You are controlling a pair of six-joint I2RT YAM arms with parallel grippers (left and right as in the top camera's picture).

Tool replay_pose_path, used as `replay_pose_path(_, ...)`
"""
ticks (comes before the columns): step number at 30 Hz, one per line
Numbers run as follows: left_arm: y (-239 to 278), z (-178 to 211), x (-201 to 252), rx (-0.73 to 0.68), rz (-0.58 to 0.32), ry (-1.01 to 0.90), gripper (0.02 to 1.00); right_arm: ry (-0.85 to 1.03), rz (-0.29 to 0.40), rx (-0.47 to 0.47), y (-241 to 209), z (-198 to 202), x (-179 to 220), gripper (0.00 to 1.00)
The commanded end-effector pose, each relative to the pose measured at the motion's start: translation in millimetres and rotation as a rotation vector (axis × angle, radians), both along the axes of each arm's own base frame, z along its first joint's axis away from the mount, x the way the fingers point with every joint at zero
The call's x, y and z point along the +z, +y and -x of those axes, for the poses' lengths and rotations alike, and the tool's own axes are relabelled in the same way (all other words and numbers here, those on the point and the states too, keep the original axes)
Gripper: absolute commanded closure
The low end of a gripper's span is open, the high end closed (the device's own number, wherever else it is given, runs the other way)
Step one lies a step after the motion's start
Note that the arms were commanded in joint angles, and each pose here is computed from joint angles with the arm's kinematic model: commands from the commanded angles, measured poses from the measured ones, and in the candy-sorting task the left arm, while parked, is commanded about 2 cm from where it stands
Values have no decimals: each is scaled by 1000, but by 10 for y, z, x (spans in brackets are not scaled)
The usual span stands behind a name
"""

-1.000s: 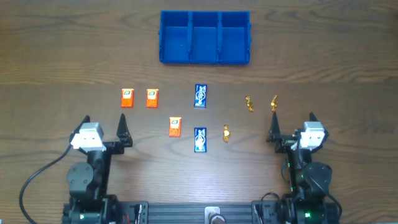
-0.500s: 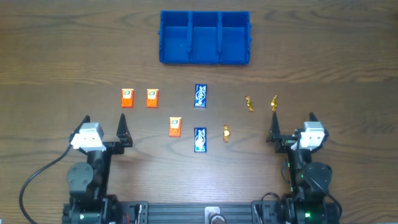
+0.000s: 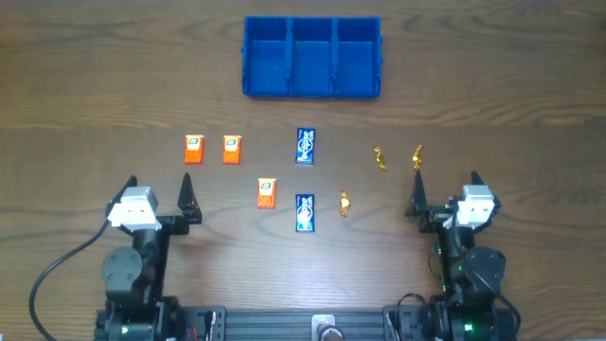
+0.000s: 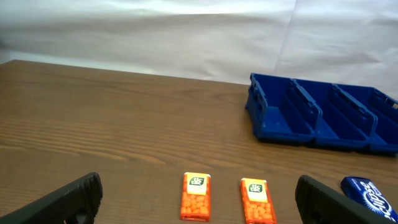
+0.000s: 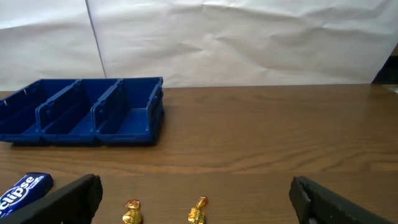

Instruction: Sort Candies Into Trays

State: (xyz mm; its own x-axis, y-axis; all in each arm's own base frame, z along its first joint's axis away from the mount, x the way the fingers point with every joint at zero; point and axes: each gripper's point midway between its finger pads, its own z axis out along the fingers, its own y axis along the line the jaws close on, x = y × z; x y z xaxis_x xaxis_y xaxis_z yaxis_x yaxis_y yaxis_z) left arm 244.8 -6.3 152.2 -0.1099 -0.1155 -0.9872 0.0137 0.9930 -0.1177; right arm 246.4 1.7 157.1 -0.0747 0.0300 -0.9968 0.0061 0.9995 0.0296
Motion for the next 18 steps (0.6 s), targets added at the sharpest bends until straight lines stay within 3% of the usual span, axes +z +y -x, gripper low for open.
replay_pose_path(1, -11, 12, -165, -8, -3, 52, 20, 2, 7, 11, 22, 6, -4, 3)
replay_pose_path(14, -31, 13, -163, -15, -4, 51, 20, 2, 8, 11, 22, 6, -4, 3)
replay_pose_path(18, -41, 4, 24, -20, -4, 55, 20, 2, 7, 11, 22, 6, -4, 3)
